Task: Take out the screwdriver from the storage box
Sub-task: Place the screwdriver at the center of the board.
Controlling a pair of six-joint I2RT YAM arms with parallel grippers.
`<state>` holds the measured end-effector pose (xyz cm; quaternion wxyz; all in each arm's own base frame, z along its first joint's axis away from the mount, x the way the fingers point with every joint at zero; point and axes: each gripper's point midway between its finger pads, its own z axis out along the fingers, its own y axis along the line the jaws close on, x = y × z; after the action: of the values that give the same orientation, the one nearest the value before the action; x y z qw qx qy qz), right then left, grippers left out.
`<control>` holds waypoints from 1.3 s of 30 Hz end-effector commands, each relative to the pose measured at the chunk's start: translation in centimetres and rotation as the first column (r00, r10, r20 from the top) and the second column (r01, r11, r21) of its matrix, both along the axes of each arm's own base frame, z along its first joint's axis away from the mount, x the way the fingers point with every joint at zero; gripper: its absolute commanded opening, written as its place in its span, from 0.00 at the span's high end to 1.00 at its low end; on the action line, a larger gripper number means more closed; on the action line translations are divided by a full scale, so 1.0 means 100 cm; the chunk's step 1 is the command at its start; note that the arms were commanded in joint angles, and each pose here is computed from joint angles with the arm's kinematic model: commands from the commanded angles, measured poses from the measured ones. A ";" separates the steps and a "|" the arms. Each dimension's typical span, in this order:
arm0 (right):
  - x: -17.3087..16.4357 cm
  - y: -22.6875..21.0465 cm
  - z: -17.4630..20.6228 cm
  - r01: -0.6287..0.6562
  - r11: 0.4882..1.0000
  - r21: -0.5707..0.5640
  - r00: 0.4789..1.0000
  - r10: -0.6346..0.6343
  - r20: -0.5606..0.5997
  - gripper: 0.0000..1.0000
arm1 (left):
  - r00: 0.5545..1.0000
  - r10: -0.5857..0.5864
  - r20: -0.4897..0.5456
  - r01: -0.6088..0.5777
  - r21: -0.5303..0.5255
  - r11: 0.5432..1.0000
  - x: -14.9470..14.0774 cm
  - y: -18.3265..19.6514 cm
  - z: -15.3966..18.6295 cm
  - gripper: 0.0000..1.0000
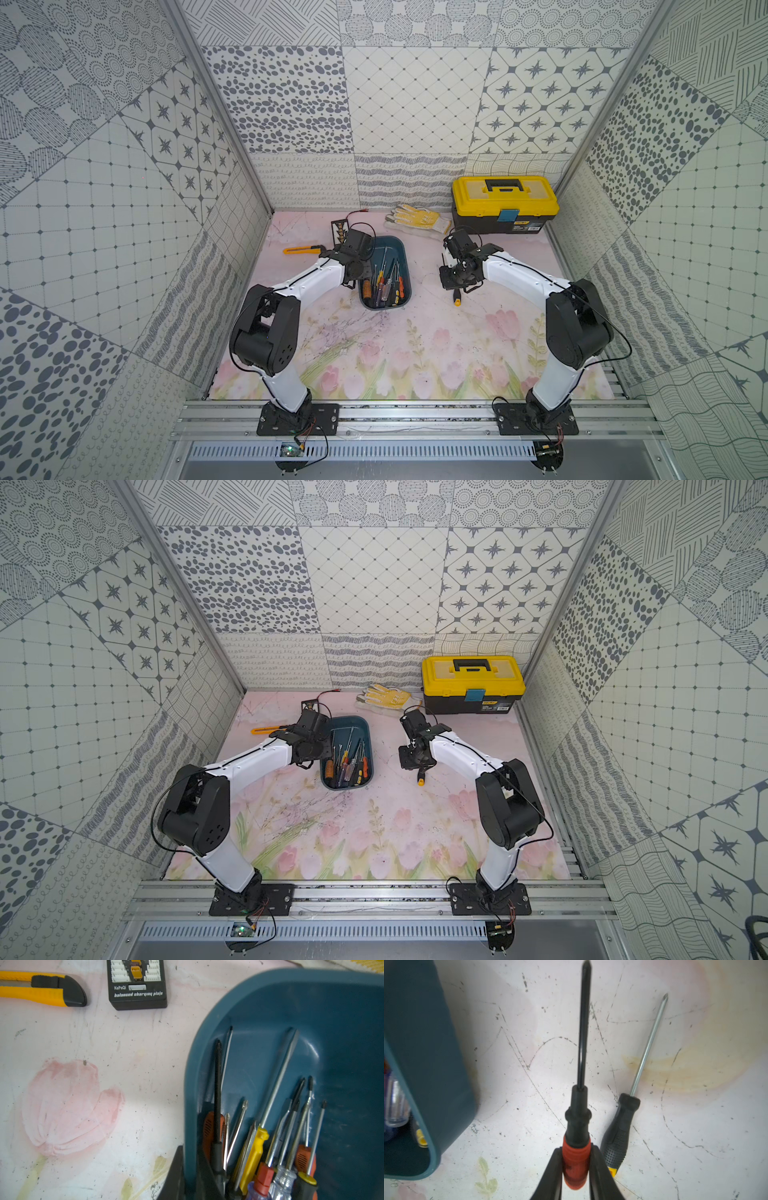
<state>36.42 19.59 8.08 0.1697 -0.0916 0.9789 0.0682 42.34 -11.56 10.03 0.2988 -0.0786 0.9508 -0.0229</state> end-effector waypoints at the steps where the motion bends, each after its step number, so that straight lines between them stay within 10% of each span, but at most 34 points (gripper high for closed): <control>1: -0.003 0.001 -0.015 0.021 1.000 -0.008 0.999 -0.021 -0.038 1.00 | 0.996 0.015 0.088 -0.018 0.028 0.999 0.015 0.006 0.021 1.00; 19: -0.011 0.001 -0.056 0.054 0.998 -0.030 0.988 -0.058 -0.146 0.99 | 0.996 0.004 0.087 -0.006 0.033 0.999 0.016 0.005 0.022 1.00; 39: -0.016 0.000 -0.067 0.069 0.997 -0.047 0.982 -0.076 -0.175 0.67 | 0.995 0.010 0.104 -0.012 0.024 1.000 0.015 0.006 0.027 1.00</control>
<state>35.20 19.52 2.69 0.0963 -0.0550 0.9923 0.0554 42.44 -11.59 10.46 0.3001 -0.0751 0.9507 -0.0221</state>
